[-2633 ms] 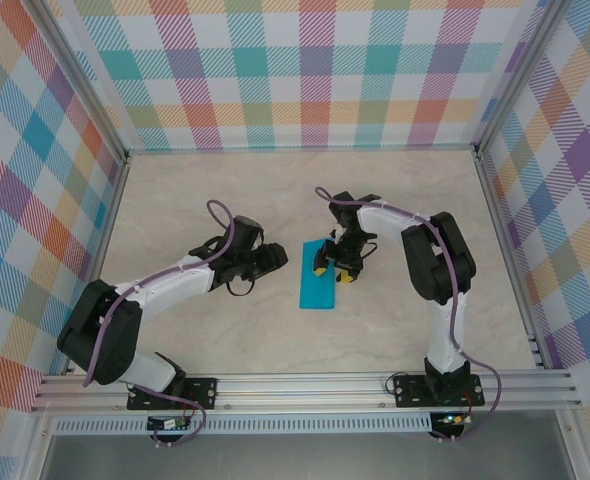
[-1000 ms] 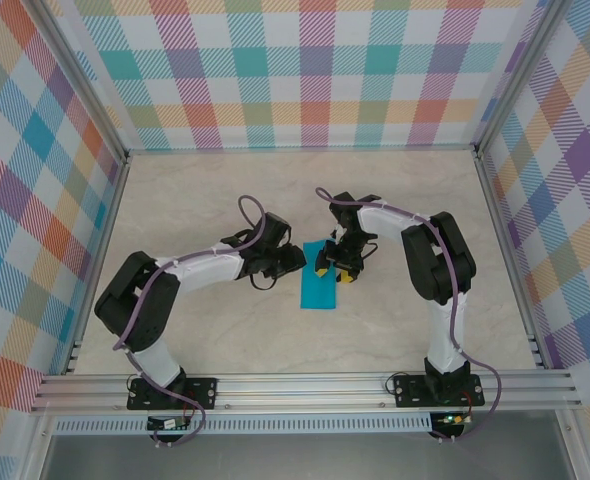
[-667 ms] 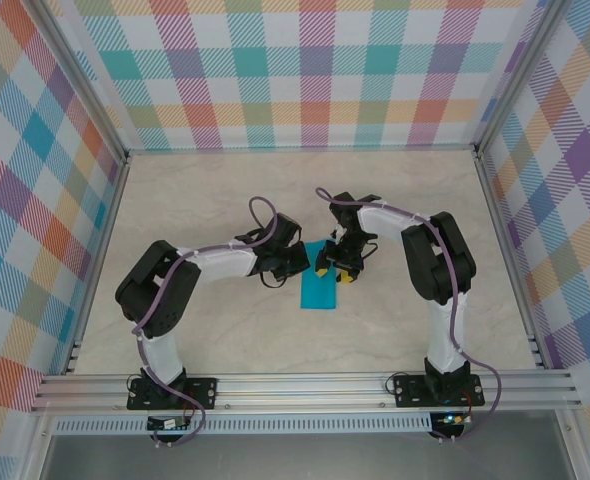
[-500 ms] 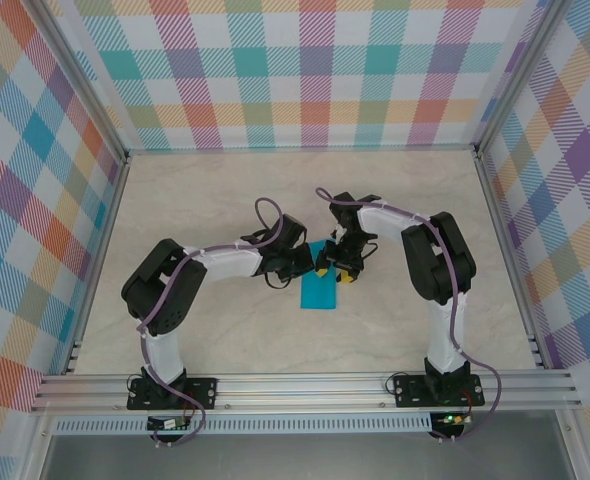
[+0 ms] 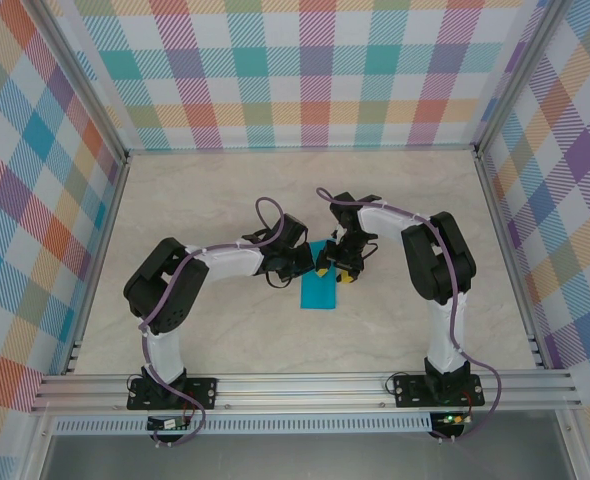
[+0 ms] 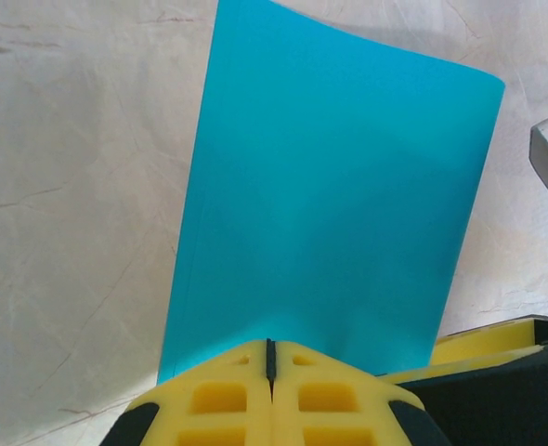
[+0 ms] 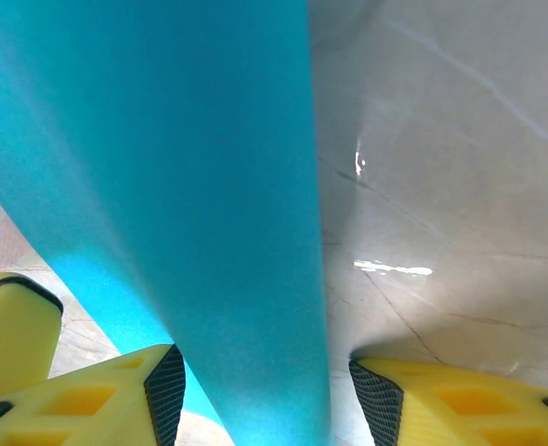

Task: Fold a paper plane with a square sheet of paper (pick it up from the middle)
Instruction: Hold the square sheet of paper at the center of the table.

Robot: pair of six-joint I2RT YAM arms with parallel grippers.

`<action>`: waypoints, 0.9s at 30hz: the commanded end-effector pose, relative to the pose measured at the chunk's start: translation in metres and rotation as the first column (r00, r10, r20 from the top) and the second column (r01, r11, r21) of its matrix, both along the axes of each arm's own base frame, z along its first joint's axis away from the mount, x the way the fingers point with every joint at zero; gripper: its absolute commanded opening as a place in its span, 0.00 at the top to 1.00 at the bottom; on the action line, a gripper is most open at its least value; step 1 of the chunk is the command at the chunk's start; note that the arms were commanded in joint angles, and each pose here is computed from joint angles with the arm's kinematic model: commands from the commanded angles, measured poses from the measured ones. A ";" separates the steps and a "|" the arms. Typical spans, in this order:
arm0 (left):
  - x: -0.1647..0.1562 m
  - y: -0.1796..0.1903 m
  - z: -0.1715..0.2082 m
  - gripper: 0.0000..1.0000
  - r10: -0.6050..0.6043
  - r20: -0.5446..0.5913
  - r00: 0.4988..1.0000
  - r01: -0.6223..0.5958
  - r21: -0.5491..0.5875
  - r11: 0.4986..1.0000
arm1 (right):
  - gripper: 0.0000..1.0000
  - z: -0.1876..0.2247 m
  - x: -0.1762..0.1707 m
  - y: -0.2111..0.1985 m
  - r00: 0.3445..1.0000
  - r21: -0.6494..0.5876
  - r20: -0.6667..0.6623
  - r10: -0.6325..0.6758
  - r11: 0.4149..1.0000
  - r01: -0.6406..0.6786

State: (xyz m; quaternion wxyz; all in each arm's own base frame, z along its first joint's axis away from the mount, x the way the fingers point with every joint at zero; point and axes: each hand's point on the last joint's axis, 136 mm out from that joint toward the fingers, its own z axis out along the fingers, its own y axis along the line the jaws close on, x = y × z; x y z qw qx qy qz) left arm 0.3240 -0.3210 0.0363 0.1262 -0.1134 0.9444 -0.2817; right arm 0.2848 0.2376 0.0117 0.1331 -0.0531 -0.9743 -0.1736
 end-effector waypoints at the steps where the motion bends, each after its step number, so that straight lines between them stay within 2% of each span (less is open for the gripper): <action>1: -0.006 0.002 -0.017 1.00 0.018 -0.022 1.000 -0.017 0.057 0.998 | 0.42 -0.062 -0.020 -0.029 0.997 -0.161 -0.058 0.043 0.986 -0.052; 10: -0.009 0.001 -0.029 1.00 0.011 -0.049 0.999 -0.008 0.065 0.998 | 0.41 -0.046 -0.007 -0.015 0.999 -0.096 -0.017 0.034 0.995 -0.035; 18: -0.010 0.004 -0.029 1.00 0.015 -0.048 0.999 -0.011 0.075 0.997 | 0.38 0.003 0.012 -0.004 0.992 -0.007 0.121 0.035 0.999 -0.034; 25: -0.009 0.001 -0.024 1.00 0.002 -0.035 0.999 0.000 0.061 0.998 | 0.41 0.000 0.011 -0.014 0.991 -0.003 0.136 0.013 1.000 -0.013; 27: -0.008 0.000 -0.023 1.00 -0.003 -0.033 0.999 0.005 0.056 0.998 | 0.41 0.003 0.010 -0.009 0.991 0.036 0.135 0.016 0.999 -0.021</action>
